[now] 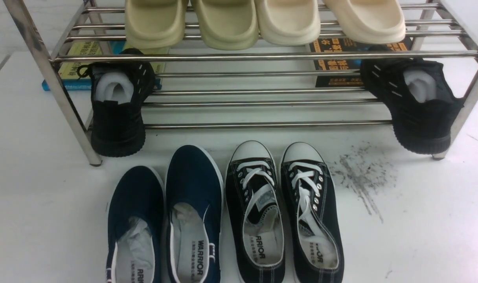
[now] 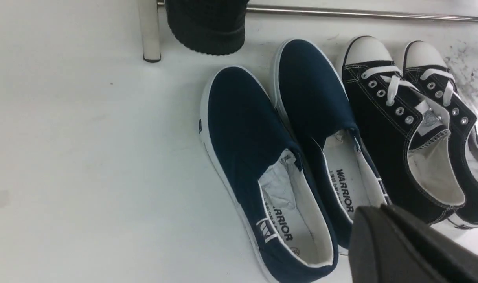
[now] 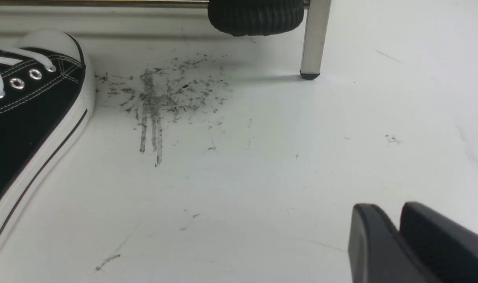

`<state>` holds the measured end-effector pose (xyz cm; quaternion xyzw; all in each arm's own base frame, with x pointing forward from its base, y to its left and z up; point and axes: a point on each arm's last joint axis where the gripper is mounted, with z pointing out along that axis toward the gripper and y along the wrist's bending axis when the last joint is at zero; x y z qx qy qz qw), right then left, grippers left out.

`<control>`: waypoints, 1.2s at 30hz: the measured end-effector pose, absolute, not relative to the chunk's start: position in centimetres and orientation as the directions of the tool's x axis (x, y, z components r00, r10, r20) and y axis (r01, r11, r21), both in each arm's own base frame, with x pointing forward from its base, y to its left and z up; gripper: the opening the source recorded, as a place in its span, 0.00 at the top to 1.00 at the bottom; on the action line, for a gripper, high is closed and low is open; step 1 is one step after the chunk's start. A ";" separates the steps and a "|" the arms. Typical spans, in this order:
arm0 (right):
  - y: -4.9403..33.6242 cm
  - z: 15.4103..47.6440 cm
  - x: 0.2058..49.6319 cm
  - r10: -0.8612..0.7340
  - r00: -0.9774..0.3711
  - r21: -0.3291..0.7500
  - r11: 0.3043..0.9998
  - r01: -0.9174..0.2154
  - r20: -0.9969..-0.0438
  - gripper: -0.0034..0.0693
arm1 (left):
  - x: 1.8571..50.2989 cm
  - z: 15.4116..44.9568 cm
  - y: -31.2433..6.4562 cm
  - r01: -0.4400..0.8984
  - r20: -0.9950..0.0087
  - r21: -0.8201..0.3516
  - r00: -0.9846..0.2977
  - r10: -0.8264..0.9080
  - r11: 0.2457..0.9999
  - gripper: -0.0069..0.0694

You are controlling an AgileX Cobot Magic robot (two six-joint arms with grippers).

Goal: Take the shoes off the shelf with your hand on the white table.

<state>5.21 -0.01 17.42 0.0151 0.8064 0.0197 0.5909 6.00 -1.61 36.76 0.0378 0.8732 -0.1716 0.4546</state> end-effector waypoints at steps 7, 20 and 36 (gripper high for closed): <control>0.0 17.4 5.2 0.046 -0.301 0.048 0.999 0.001 -0.952 0.77 | 6.2 30.2 -3.6 0.398 -0.853 -0.450 -0.455 -0.255 0.799 0.87; 0.0 17.4 5.2 0.024 -0.301 0.027 1.000 -0.006 -0.953 0.75 | 6.3 24.5 -5.1 0.444 -0.825 -0.493 -0.512 -0.240 0.748 0.86; 0.0 17.4 5.2 0.024 -0.301 0.027 1.000 -0.006 -0.953 0.74 | 6.4 23.0 -4.6 0.415 -0.851 -0.404 -0.498 -0.168 0.815 0.85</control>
